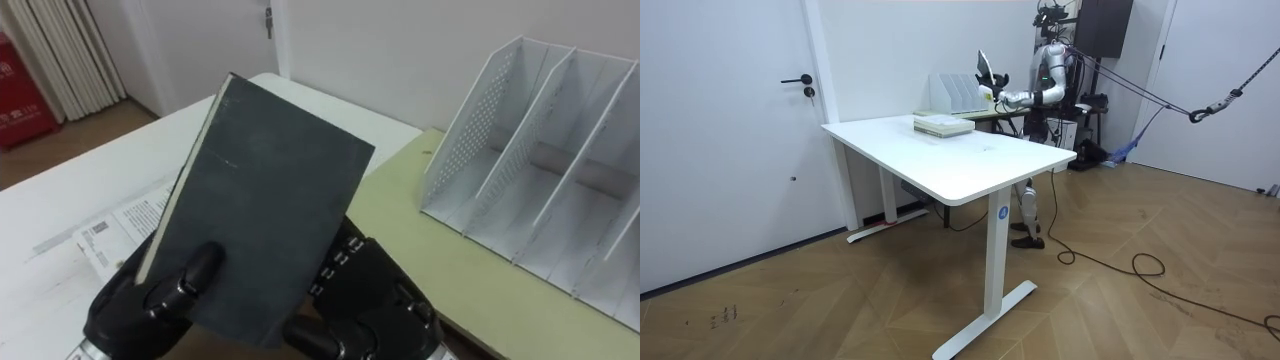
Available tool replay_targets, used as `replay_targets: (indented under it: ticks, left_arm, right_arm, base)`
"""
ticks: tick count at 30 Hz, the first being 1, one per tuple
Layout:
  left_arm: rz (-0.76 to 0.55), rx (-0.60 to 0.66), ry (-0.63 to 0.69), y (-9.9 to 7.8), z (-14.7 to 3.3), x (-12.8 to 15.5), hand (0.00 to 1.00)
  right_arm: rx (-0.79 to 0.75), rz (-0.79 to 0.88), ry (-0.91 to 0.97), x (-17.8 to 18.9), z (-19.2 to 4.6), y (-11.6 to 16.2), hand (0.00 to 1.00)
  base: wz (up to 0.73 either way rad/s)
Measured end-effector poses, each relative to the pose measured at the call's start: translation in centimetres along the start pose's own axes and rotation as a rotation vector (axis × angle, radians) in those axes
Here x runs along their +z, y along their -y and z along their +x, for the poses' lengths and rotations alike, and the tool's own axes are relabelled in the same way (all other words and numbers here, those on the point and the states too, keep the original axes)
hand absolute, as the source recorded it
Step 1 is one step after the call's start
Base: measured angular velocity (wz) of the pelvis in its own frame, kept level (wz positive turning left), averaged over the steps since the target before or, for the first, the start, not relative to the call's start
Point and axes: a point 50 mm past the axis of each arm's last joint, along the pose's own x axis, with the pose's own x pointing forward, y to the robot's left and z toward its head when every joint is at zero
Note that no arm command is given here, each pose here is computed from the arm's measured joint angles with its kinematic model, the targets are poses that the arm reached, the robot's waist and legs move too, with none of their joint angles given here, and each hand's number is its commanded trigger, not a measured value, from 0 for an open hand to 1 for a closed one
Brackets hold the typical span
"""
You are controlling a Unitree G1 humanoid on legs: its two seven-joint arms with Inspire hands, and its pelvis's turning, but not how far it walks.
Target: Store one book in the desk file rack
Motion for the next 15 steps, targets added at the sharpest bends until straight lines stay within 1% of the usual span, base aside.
replay_targets:
  ticks: [4, 8, 15]
  left_arm:
    - [-0.006, -0.02, -0.026, -0.23, -0.04, -0.07, 1.0]
    - [0.016, -0.035, -0.06, -0.5, -0.39, 0.25, 1.0]
    - [0.021, -0.047, -0.101, -0.95, -0.59, 0.47, 1.0]
  right_arm:
    - [0.007, 0.004, 0.007, 0.43, 0.09, 0.08, 0.0]
    - [0.01, -0.001, -0.01, 0.72, 0.06, 0.18, 0.0]
    - [0.013, 0.051, 0.019, 1.06, -0.06, 0.22, 0.0]
  base:
    - [0.0]
    - [0.0]
    - [0.0]
